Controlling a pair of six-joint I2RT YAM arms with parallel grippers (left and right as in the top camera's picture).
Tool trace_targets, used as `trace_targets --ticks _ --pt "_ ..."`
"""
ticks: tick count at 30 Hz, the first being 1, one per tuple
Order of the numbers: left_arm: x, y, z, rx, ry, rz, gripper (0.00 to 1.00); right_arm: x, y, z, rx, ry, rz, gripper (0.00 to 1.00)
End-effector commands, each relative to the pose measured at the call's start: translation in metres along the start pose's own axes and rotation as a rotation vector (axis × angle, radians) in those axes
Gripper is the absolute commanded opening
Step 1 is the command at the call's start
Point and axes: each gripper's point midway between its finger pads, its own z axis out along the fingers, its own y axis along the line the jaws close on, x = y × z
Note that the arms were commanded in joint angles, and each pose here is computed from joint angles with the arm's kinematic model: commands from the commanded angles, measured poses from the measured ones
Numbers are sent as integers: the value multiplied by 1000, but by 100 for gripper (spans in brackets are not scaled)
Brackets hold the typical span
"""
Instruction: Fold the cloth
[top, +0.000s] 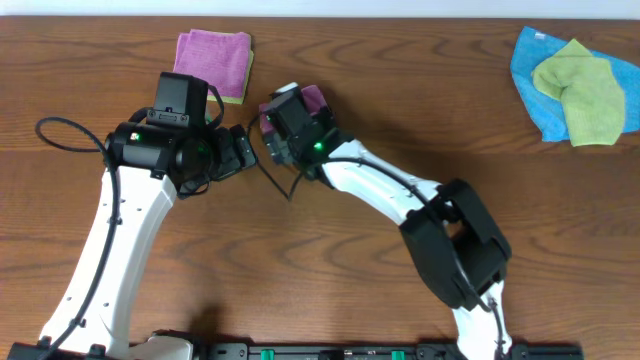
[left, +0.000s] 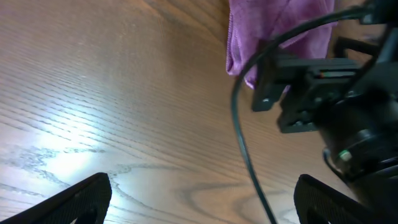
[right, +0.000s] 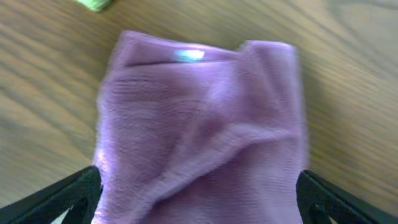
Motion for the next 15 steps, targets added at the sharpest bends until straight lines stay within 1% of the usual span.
trace_targets --ticks 1,4,6,10,15 --pt "-1 -1 -4 14 -4 13 95 -43 -27 -41 54 -99 52 99" --pt "-3 -2 -4 19 -10 14 95 -45 -33 -44 22 -93 73 99" --pt "-3 -3 -4 20 -12 14 95 -38 -33 -30 -59 -54 106 99" --pt "-3 -3 -4 20 -12 14 95 -19 -34 1 -234 48 297 99" --pt "-3 -6 -4 35 -11 12 95 -17 -39 17 -411 109 527 99"
